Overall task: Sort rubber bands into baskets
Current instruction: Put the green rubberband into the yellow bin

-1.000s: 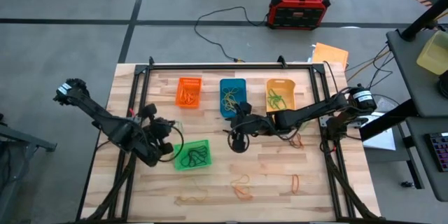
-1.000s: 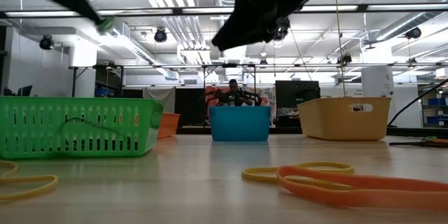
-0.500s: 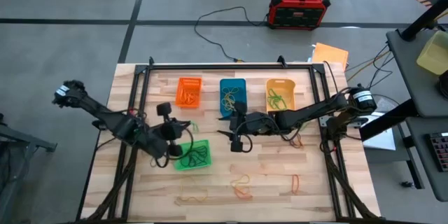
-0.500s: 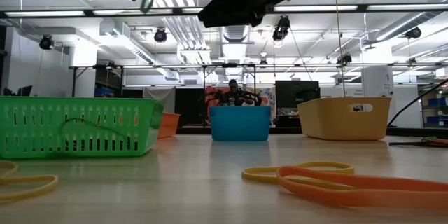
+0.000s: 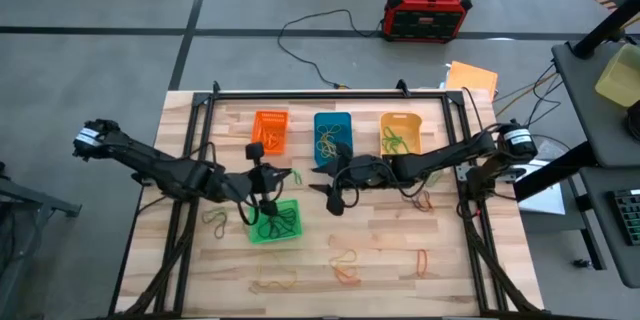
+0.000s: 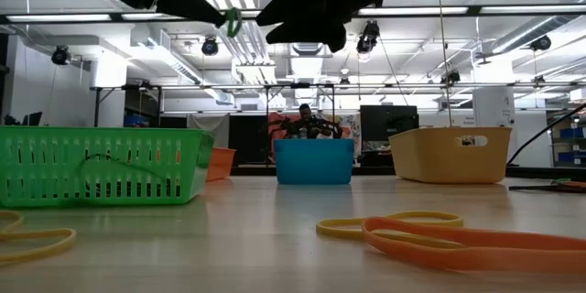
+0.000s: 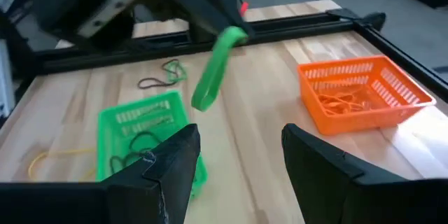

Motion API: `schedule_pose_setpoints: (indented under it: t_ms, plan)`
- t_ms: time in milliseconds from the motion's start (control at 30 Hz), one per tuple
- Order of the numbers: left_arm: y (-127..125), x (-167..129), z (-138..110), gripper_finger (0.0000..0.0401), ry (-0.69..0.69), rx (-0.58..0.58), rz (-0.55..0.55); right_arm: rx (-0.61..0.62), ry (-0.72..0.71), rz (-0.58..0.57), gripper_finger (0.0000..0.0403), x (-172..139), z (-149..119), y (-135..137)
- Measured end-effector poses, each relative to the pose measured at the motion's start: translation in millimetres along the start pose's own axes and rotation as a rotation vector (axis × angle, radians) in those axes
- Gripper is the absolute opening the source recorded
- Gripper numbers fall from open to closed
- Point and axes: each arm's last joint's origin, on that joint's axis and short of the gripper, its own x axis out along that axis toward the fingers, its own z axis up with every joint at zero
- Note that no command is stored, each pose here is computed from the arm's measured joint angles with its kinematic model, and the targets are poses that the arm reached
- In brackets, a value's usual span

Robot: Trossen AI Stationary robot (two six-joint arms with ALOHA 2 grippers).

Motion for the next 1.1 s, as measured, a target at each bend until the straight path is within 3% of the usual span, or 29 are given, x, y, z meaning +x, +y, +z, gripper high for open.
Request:
schedule_pose_setpoints:
  t_ms: [533,833,1100]
  plan:
    - [2.3,0.4,13.4,0.0000,-0.119,-0.001,0.012,0.038,-0.130,0.016,0.0199,0.4,13.5,-3.6]
    - [-8.3,22.3,12.8,0.0000,-0.123,0.066,0.028,0.036,-0.131,0.066,0.0199,0.3,14.0,-2.1]
    - [-6.3,22.0,21.0,0.0000,-0.133,0.082,0.035,0.015,-0.115,0.062,0.0198,0.5,12.4,-2.3]
